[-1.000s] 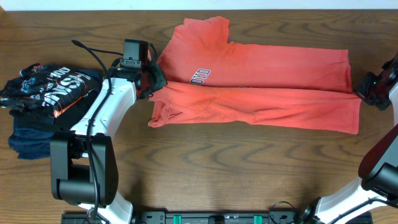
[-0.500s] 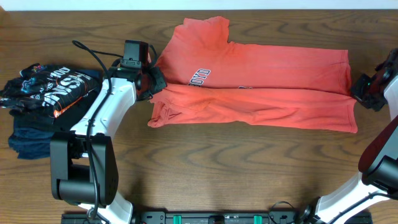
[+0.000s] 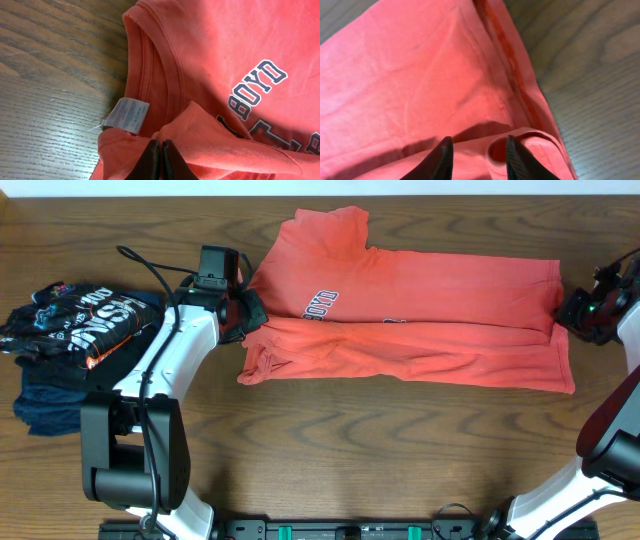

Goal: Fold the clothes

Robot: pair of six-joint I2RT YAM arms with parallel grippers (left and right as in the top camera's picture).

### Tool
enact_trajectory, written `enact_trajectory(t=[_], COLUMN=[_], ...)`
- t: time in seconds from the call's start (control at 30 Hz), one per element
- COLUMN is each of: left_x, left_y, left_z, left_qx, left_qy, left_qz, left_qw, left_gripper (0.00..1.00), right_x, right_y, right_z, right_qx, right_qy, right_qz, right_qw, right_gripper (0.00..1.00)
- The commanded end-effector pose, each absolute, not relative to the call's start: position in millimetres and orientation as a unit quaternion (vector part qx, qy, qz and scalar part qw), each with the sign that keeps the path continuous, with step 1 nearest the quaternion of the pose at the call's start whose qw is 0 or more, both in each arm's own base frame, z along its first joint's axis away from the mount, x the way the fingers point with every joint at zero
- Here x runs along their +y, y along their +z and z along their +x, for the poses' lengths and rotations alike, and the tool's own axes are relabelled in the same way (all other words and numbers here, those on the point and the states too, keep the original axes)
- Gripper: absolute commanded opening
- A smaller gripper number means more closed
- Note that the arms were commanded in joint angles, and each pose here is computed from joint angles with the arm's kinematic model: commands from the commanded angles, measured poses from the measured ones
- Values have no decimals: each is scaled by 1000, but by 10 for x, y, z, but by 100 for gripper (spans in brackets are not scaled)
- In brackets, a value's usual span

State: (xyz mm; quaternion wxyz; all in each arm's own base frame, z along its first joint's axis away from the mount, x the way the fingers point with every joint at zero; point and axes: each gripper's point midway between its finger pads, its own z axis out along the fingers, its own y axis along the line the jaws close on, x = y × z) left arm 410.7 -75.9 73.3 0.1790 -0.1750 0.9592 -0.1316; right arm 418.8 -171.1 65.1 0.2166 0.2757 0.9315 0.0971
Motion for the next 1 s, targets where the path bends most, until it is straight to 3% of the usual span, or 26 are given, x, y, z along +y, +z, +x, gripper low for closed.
enact_trajectory(t=[0.0, 0.4, 0.6, 0.97], left_x=[-709, -709, -709, -709], left_y=[651, 651, 651, 651], left_z=[4082, 4082, 4081, 4082], left_qx=[961, 961, 961, 961], left_qy=[-118, -118, -118, -118], left_qz=[-183, -183, -183, -183], left_qw=[172, 172, 172, 172], left_gripper=[6, 6, 6, 6], right_x=[-1727, -1791, -1739, -1413], right_y=[706, 904, 767, 641], right_z=[4188, 3757, 3371, 3347], right_qx=[929, 919, 919, 944], right_qy=[113, 124, 90, 89], right_qz=[269, 327, 371, 310], right_qw=[226, 183, 95, 65], right_gripper=[34, 25, 21, 18])
